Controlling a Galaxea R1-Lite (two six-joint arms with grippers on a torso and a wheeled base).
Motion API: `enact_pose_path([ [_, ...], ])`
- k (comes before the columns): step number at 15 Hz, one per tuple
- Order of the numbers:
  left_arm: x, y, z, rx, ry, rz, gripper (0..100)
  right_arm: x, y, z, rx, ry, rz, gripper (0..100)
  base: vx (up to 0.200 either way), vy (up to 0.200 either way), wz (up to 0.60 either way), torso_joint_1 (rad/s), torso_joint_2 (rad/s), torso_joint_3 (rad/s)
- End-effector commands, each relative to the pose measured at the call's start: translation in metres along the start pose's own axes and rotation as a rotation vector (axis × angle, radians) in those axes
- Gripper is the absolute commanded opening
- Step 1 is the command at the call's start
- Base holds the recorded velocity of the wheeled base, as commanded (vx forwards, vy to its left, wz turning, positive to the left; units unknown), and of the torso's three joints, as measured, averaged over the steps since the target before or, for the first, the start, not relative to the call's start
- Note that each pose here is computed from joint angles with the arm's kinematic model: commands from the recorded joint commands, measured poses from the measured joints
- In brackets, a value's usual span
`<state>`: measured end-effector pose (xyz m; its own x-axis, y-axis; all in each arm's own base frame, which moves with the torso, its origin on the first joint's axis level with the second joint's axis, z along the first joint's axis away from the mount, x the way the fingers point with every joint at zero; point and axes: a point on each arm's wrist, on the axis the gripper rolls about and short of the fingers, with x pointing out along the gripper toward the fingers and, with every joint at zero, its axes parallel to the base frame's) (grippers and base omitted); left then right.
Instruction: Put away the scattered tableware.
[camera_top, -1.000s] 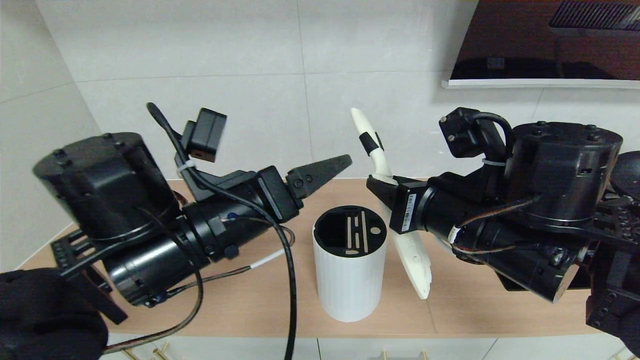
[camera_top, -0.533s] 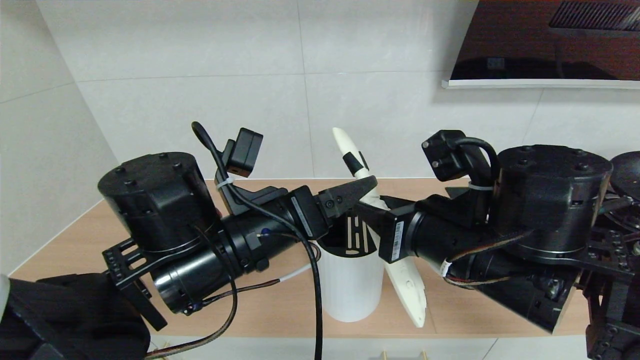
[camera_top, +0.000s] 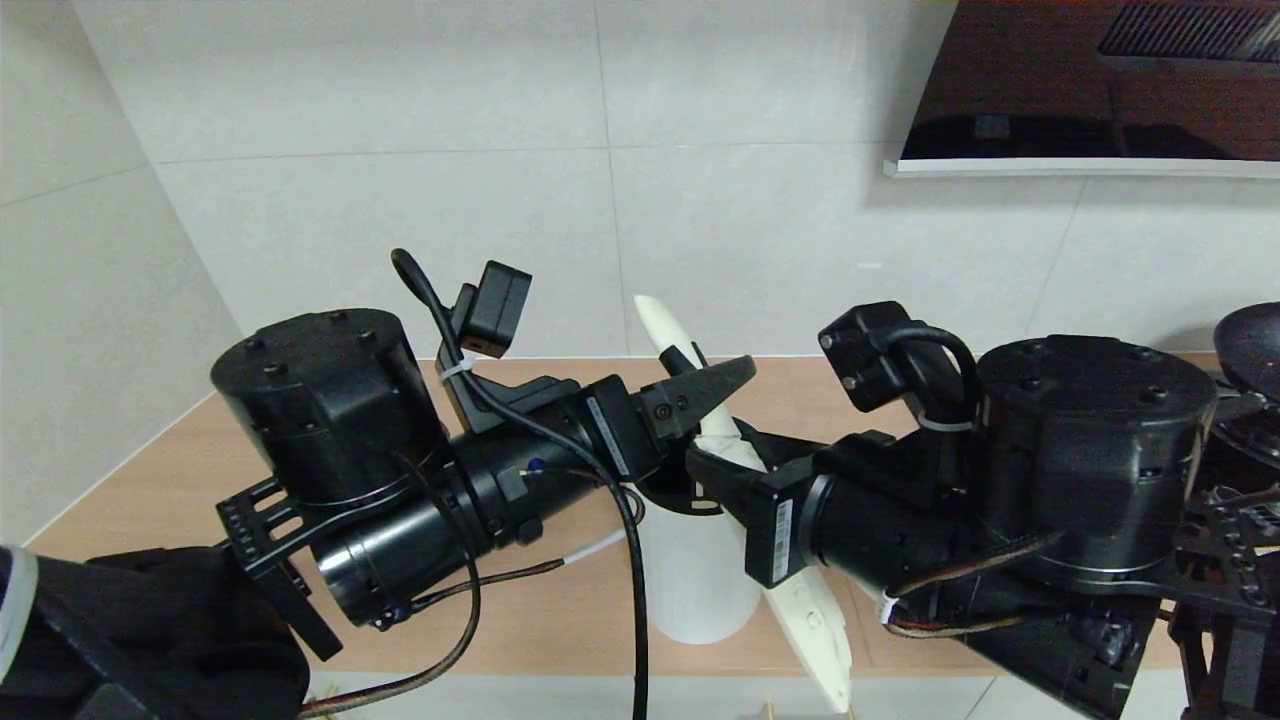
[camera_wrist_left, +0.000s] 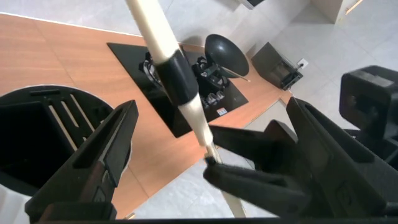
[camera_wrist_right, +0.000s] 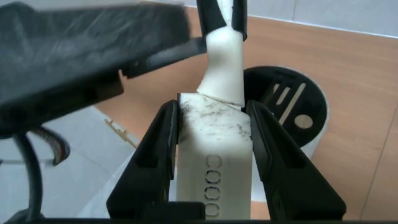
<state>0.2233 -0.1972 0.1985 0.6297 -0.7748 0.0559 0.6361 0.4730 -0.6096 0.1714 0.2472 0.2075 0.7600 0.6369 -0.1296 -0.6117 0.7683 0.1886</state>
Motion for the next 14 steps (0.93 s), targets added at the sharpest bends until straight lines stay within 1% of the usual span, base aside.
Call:
enact_pose_path([
  [1, -0.0005, -0.0007, 0.0006, 0.0, -0.002, -0.002, 100, -0.0032, 0.0034, -0.0013, -0.002, 0.004, 0.014, 0, 0.0, 0.0, 0.0, 0.0, 0.0, 0.0],
  [6, 0.0015, 0.0015, -0.0015, -0.002, 0.004, 0.005, 100, -0.0049, 0.0048, -0.0013, -0.002, 0.003, 0.021, 0, 0.0, 0.0, 0.0, 0.0, 0.0, 0.0],
  [7, 0.0018, 0.0018, -0.0018, -0.002, 0.005, 0.006, 0, -0.0054, 0.0048, -0.0031, -0.004, 0.01, 0.022, 0, 0.0, 0.0, 0.0, 0.0, 0.0, 0.0],
  [9, 0.0018, 0.0018, -0.0018, -0.002, 0.005, 0.006, 0, -0.0092, 0.009, -0.0047, -0.006, 0.015, 0.04, 0, 0.0, 0.0, 0.0, 0.0, 0.0, 0.0],
  [14, 0.0021, 0.0021, -0.0021, -0.002, 0.006, 0.007, 0, -0.0108, 0.0107, -0.0054, -0.008, 0.016, 0.046, 0, 0.0, 0.0, 0.0, 0.0, 0.0, 0.0],
])
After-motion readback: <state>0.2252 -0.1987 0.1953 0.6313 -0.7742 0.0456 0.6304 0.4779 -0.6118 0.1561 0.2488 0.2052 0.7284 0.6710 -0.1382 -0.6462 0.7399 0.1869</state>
